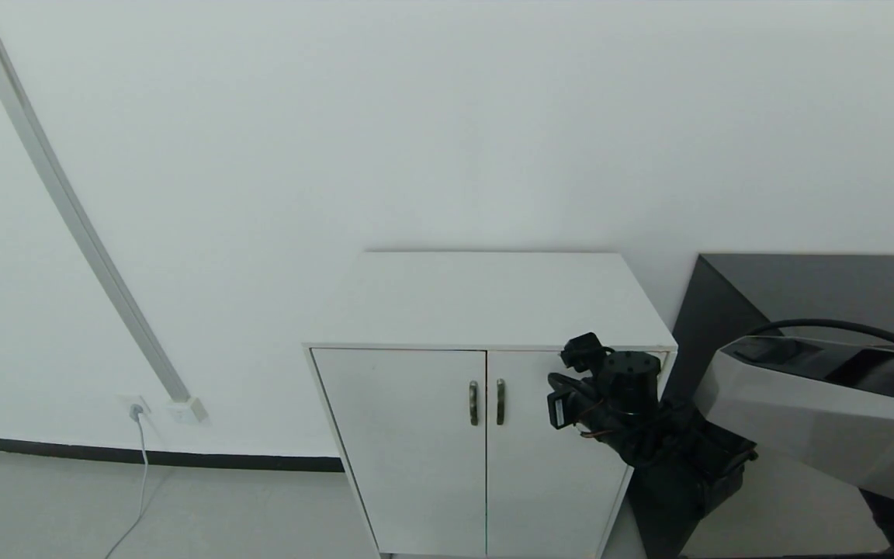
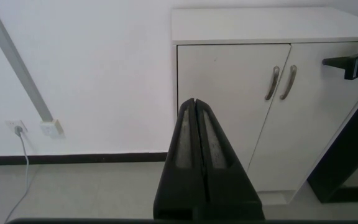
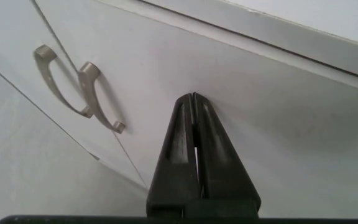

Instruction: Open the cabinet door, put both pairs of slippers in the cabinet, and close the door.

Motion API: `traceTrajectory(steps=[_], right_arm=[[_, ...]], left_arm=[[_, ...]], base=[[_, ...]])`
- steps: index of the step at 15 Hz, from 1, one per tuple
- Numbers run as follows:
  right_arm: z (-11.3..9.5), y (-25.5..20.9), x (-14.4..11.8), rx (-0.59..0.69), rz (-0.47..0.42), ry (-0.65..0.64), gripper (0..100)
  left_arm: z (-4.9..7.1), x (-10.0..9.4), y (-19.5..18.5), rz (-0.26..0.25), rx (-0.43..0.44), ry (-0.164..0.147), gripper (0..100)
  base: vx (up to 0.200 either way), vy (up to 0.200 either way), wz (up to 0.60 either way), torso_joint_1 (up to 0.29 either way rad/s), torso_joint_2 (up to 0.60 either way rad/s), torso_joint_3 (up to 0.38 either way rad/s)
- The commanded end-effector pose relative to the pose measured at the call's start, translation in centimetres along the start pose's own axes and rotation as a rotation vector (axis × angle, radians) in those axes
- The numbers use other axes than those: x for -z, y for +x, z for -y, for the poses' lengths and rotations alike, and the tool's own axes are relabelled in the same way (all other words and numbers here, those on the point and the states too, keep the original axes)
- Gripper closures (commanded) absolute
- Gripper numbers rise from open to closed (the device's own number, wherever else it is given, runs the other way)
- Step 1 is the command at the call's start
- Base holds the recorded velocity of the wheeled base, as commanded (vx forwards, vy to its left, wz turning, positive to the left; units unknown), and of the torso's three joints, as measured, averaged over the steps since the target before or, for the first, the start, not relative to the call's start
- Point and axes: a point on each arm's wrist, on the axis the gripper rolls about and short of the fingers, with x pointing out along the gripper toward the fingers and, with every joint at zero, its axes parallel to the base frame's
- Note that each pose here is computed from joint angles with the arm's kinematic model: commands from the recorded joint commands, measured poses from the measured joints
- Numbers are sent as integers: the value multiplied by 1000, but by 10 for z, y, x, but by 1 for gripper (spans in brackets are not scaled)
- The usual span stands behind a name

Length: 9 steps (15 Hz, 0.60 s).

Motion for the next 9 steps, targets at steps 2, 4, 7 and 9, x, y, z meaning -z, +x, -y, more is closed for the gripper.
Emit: traceTrajectory(steps=[2,4,7,9], right_arm=[[2,2,3,4,-6,3,100],[2,2,4,4,-8,4,100],[2,2,4,4,-8,4,100],[1,-6,5,1,-18,4,100]], left_arm=[[0,0,0,0,0,0,100],[0,0,0,0,0,0,100],[0,0,0,0,0,0,100],[0,0,0,0,0,0,100]], base=[[0,0,0,0,0,0],[0,0,0,0,0,0],[0,0,0,0,0,0],[0,0,0,0,0,0]])
